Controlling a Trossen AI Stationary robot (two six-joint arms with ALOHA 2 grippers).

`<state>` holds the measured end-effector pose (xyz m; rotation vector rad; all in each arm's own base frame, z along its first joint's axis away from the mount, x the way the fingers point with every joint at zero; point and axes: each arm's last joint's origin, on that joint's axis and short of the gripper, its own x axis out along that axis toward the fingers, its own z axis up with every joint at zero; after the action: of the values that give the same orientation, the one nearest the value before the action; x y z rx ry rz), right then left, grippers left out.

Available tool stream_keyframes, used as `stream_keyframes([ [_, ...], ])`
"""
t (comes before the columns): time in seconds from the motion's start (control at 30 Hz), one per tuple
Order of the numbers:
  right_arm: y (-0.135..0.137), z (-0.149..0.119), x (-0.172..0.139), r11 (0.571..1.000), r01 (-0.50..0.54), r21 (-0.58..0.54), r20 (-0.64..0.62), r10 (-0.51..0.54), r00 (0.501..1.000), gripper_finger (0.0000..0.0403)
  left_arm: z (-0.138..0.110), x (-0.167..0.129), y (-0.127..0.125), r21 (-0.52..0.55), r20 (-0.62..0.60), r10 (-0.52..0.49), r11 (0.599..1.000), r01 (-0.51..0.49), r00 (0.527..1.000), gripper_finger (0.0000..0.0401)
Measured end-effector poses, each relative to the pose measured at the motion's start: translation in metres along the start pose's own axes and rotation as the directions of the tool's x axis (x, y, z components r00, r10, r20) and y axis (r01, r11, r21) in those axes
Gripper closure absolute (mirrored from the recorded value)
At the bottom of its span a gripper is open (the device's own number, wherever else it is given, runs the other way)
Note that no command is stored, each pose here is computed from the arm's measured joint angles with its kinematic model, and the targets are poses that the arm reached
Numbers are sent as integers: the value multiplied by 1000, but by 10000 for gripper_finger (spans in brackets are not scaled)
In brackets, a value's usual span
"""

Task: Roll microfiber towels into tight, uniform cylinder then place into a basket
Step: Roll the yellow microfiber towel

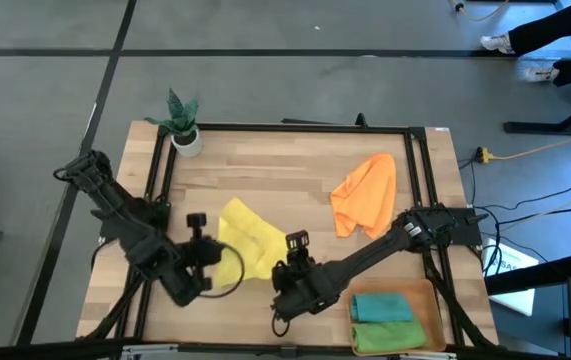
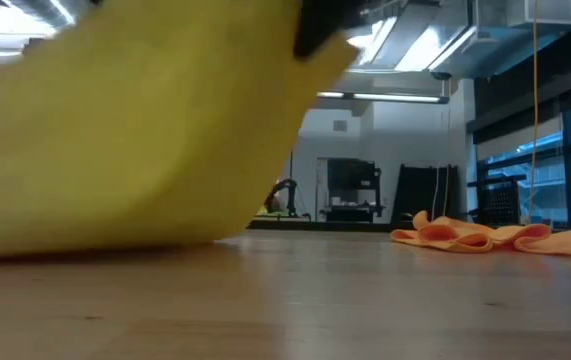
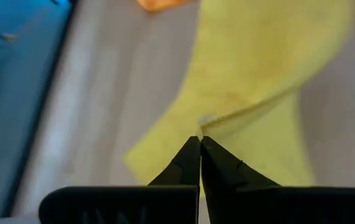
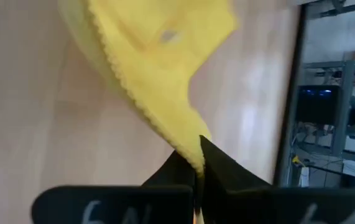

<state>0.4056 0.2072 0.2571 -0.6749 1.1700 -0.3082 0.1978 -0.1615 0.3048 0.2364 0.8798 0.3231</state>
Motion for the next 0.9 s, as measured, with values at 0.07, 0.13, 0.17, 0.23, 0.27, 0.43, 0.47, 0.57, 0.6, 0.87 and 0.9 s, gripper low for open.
stream_keyframes([
  [0.07, -16, 0, -13, 1000, 9, 14, 3, -9, 1000, 399, 5, 4, 8, -2, 25, 56, 998, -56, 998, 401],
  [0.13, -31, -6, -20, 999, 34, 25, 16, -34, 999, 399, 13, 3, 17, -18, 52, 99, 995, -98, 994, 401],
  [0.17, -39, -10, -22, 999, 42, 23, 9, -42, 999, 399, 18, 0, 22, -26, 66, 116, 993, -115, 991, 401],
  [0.23, -57, -17, -29, 996, 44, 80, -1, -44, 999, 399, 29, -7, 31, -21, 90, 139, 990, -138, 986, 401],
  [0.27, -67, -21, -33, 992, 47, 114, -5, -47, 999, 399, 35, -12, 36, -20, 106, 150, 989, -148, 983, 401],
  [0.43, -111, -34, -55, 973, 44, 228, 52, -57, 997, 399, 59, -28, 61, -42, 139, 178, 984, -174, 974, 401],
  [0.47, -119, -38, -59, 965, 49, 256, 61, -66, 996, 399, 62, -29, 66, -56, 137, 193, 981, -187, 972, 401],
  [0.57, -143, -47, -66, 938, 54, 342, 72, -83, 994, 399, 66, -26, 81, -68, 73, 189, 981, -184, 979, 401],
  [0.6, -150, -50, -67, 932, 51, 360, 72, -82, 994, 400, 65, -23, 86, -56, 19, 162, 985, -160, 987, 401],
  [0.87, -183, -59, -53, 915, -41, 401, 39, 28, 999, 400, 60, 2, 110, -29, -143, 207, 977, -213, 968, 401],
  [0.9, -187, -60, -51, 916, -32, 401, 32, 21, 999, 399, 62, 5, 111, -23, -146, 219, 974, -224, 965, 401],
])
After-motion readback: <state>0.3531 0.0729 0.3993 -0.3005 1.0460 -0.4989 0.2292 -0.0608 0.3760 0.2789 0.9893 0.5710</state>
